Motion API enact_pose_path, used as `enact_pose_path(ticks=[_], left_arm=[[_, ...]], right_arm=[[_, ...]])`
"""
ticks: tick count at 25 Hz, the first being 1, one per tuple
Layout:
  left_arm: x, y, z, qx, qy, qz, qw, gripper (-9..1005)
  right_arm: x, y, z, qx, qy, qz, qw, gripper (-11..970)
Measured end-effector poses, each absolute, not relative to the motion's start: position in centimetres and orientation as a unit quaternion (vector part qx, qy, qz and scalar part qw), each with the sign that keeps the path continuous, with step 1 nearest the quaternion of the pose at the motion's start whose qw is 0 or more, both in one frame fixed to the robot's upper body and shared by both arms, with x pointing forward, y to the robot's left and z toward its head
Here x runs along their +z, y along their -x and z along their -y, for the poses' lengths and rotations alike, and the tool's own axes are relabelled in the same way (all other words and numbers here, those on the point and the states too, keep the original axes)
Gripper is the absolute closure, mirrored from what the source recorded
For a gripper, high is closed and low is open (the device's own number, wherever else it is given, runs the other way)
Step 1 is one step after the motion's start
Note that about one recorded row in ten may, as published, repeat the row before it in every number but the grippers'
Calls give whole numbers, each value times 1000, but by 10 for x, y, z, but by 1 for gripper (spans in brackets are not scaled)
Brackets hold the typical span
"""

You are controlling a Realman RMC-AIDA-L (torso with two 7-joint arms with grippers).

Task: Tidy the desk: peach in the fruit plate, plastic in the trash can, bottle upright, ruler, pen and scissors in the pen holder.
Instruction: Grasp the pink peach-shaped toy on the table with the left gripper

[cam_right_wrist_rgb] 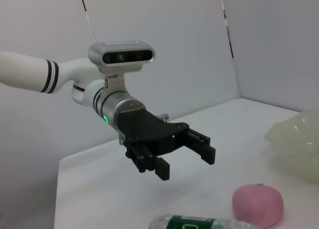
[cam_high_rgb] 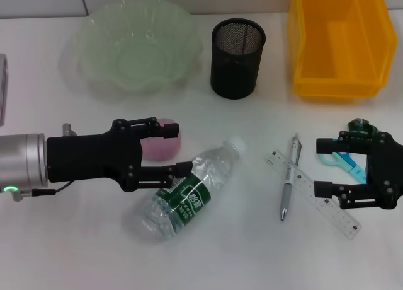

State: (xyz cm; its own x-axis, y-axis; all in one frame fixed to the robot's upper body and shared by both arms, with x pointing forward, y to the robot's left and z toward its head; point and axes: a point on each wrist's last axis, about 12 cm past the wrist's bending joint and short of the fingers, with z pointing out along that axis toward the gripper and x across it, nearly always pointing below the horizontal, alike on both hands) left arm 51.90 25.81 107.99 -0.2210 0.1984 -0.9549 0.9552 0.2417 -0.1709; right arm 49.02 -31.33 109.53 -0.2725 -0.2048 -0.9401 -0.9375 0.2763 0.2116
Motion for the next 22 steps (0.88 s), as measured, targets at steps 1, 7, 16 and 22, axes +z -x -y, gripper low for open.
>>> enact_pose_path(ticks=[1, 7, 16, 22], left_arm=[[1080, -519, -258, -428, -441, -653, 442, 215], [1081, -518, -271, -416, -431, -660, 454, 226], [1070, -542, -267, -337, -397, -696, 494, 243], [1057, -553, -256, -304, -409, -720, 472, 255]], right_arm=[[1095, -490, 313, 427, 424, -674, 429, 142], [1096, -494, 307, 436, 427, -666, 429, 142], [1095, -493, 308, 437, 422, -668, 431, 143], [1093, -489, 311, 435, 416, -673, 431, 143]])
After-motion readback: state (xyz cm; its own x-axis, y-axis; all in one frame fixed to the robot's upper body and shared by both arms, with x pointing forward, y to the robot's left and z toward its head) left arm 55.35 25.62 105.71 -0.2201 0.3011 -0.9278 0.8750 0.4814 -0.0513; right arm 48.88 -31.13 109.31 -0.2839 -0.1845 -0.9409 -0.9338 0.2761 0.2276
